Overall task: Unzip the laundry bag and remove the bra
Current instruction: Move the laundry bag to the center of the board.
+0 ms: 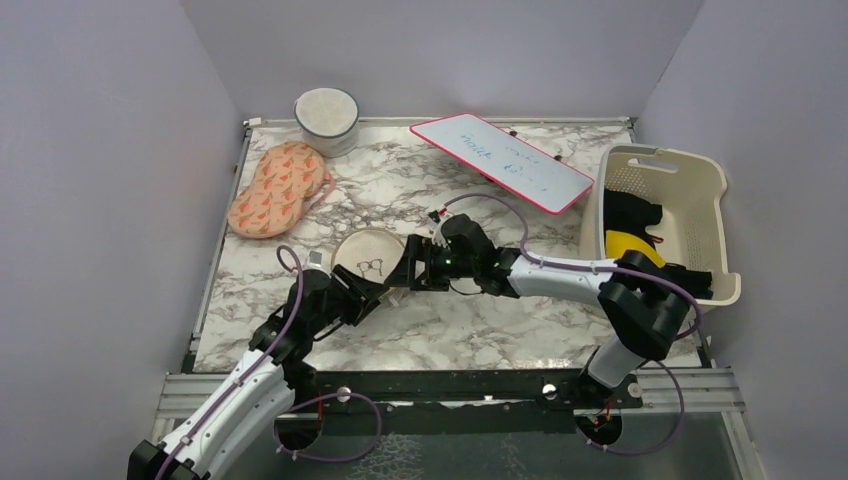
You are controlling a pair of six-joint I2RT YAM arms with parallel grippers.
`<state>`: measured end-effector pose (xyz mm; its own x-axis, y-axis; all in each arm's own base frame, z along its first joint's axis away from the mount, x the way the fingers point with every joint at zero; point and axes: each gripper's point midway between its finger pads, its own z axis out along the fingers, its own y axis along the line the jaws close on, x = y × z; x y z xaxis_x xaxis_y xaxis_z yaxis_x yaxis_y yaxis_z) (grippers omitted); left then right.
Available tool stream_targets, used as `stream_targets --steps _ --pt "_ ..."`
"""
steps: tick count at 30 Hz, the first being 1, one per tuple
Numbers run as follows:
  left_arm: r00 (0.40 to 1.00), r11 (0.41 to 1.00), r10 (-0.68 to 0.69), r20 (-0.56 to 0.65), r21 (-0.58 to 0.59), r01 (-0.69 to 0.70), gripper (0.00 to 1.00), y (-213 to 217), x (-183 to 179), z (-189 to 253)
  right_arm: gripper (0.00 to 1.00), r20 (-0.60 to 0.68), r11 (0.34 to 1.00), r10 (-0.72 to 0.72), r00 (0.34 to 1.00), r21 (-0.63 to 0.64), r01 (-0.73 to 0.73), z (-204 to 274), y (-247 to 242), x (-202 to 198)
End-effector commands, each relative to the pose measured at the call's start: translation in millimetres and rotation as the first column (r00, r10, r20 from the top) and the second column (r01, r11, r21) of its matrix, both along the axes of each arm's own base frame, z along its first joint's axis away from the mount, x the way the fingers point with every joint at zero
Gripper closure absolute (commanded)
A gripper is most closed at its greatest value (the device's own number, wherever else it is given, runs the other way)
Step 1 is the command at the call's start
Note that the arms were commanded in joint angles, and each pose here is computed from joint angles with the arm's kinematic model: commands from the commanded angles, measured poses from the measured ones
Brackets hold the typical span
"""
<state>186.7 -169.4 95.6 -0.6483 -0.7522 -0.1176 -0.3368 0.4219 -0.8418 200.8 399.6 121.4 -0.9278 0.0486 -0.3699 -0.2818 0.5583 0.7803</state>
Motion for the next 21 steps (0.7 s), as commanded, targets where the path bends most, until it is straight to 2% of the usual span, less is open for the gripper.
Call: stream_targets --steps 1,6,9,11,13,16,21 --pt "0.993 0.996 -0.091 0.081 -0.008 0.092 0.58 -12.2 2.6 24.7 0.14 -0.033 0.996 -0.043 0.999 0.078 0.045 -7.7 9.0 15.8" --pt "0.987 0.990 -0.133 0.094 0.064 0.127 0.55 -9.5 0.9 27.8 0.25 -0.018 0.987 0.054 0.998 0.151 -0.051 -5.8 25.3 19.9" --pt "0.981 0.983 -0.146 0.127 0.127 0.130 0.47 -2.7 0.9 35.9 0.39 -0.013 0.975 0.075 0.997 0.210 -0.071 -2.2 27.9 19.0" --pt "0.975 0.974 -0.162 0.152 0.182 0.133 0.36 3.0 0.4 43.4 0.49 -0.034 0.979 0.072 0.997 0.194 -0.064 -7.8 26.7 19.6" --pt "0.962 0.962 -0.199 0.189 0.224 0.156 0.20 4.4 0.2 54.1 0.62 -0.051 0.983 0.060 0.997 0.177 -0.050 -15.0 22.6 20.6" --pt "0.931 0.937 -0.272 0.243 0.286 0.200 0.02 2.6 2.0 73.2 0.72 -0.070 0.981 0.069 0.995 0.183 -0.055 -20.2 13.9 20.4" --pt "0.838 0.851 -0.442 0.319 0.446 0.279 0.01 -3.8 14.2 103.6 0.81 -0.075 0.977 0.063 0.995 0.210 -0.046 -9.3 -13.6 20.5"
